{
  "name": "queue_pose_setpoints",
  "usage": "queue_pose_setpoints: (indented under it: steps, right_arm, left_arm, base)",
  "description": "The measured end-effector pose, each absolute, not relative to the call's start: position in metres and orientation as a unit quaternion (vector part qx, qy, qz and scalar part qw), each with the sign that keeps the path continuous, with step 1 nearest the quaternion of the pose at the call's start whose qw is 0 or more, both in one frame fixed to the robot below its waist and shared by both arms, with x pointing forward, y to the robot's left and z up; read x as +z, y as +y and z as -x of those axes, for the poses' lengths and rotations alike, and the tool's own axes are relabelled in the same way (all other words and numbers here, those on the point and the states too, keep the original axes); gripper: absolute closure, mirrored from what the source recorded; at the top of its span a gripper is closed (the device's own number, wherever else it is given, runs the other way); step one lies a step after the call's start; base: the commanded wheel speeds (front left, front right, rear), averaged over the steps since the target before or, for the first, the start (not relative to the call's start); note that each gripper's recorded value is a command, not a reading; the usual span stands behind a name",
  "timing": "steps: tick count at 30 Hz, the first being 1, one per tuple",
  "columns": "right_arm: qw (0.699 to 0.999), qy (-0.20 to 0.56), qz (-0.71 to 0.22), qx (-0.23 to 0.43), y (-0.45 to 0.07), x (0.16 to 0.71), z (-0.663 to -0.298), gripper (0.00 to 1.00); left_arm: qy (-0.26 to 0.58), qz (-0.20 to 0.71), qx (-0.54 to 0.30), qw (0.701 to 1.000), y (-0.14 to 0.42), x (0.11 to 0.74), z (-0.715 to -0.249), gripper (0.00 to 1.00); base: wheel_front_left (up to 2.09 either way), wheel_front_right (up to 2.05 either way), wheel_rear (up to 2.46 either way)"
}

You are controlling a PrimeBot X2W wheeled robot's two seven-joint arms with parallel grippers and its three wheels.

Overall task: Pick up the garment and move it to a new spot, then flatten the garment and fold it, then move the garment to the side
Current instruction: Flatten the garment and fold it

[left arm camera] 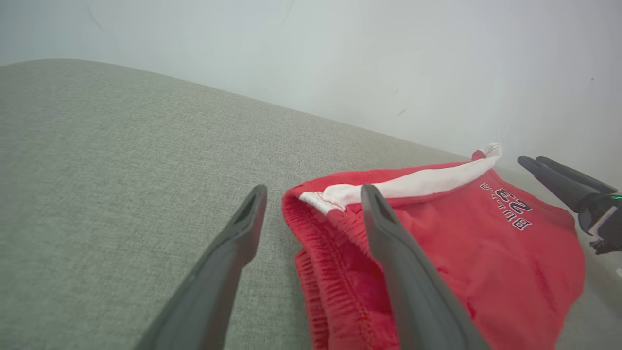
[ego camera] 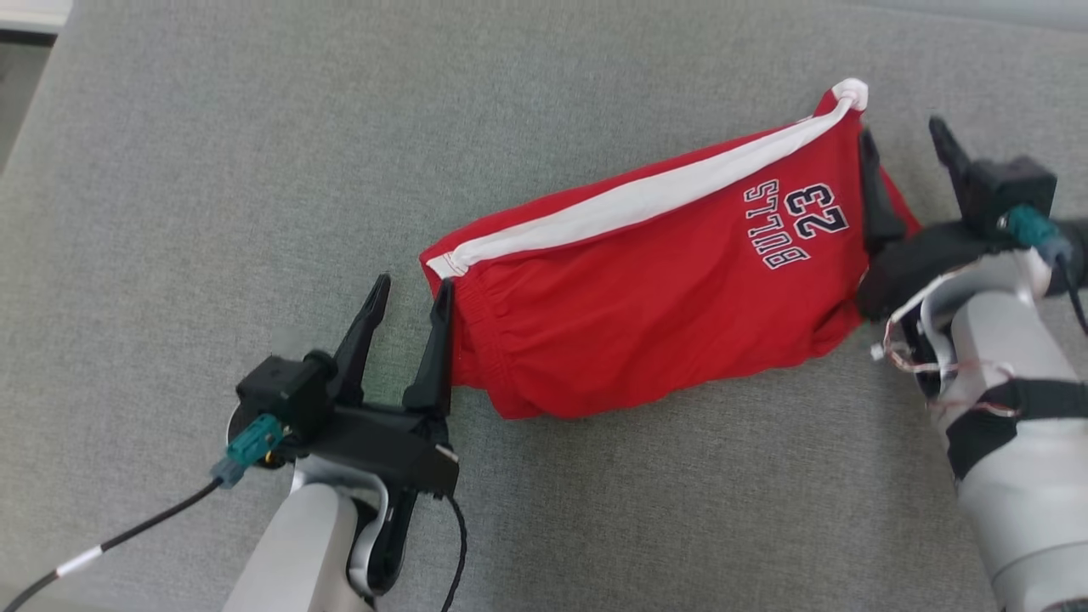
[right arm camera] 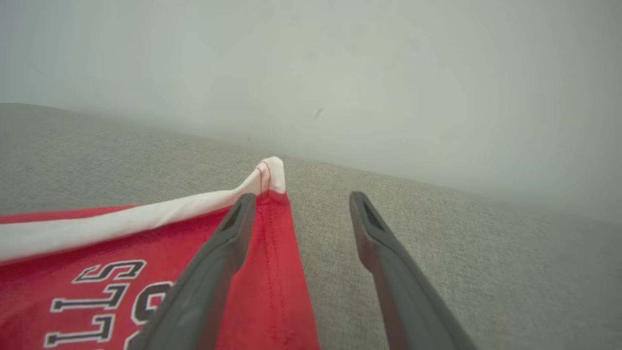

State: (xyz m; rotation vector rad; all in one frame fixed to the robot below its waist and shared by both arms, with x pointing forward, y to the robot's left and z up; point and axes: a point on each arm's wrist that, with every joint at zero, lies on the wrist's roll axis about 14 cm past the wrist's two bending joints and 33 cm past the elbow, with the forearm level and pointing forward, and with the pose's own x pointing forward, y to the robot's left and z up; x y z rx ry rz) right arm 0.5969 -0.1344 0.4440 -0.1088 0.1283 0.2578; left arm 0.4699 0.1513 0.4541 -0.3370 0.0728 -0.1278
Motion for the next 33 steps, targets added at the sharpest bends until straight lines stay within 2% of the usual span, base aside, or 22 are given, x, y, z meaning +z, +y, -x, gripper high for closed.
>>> queue_pose_setpoints:
  steps: [9, 17, 18, 19, 20, 25, 33]
  right_arm:
    - [0.982, 0.142, 0.042, 0.114, -0.149, 0.401, -0.557, 0.0]
    - [0.97, 0.202, 0.035, 0.129, -0.132, 0.378, -0.548, 0.0]
    - [0.969, 0.204, 0.035, 0.132, -0.129, 0.378, -0.547, 0.51]
    - [0.968, 0.207, 0.035, 0.135, -0.127, 0.378, -0.545, 0.51]
    - [0.968, 0.209, 0.034, 0.138, -0.125, 0.377, -0.543, 1.0]
    - [0.968, 0.206, 0.023, 0.138, -0.123, 0.382, -0.534, 1.0]
    - [0.976, 0.193, -0.025, 0.097, -0.145, 0.392, -0.508, 1.0]
  left_arm:
    - [0.044, 0.168, -0.054, 0.983, 0.154, 0.45, -0.45, 0.0]
    - [0.045, 0.166, -0.044, 0.984, 0.161, 0.448, -0.447, 0.0]
    - [0.045, 0.165, -0.043, 0.984, 0.162, 0.449, -0.446, 0.0]
    - [0.044, 0.165, -0.041, 0.984, 0.163, 0.449, -0.445, 0.0]
    - [0.044, 0.166, -0.039, 0.984, 0.164, 0.45, -0.444, 0.0]
    - [0.049, 0.166, -0.036, 0.984, 0.164, 0.447, -0.434, 0.0]
    - [0.047, 0.167, -0.037, 0.984, 0.161, 0.452, -0.417, 0.0]
  base:
    - [0.0, 0.0, 0.0]
    - [0.0, 0.0, 0.0]
    - [0.0, 0.0, 0.0]
    - [0.0, 0.0, 0.0]
    - [0.0, 0.0, 0.0]
    - [0.0, 0.0, 0.0]
    - [0.0, 0.0, 0.0]
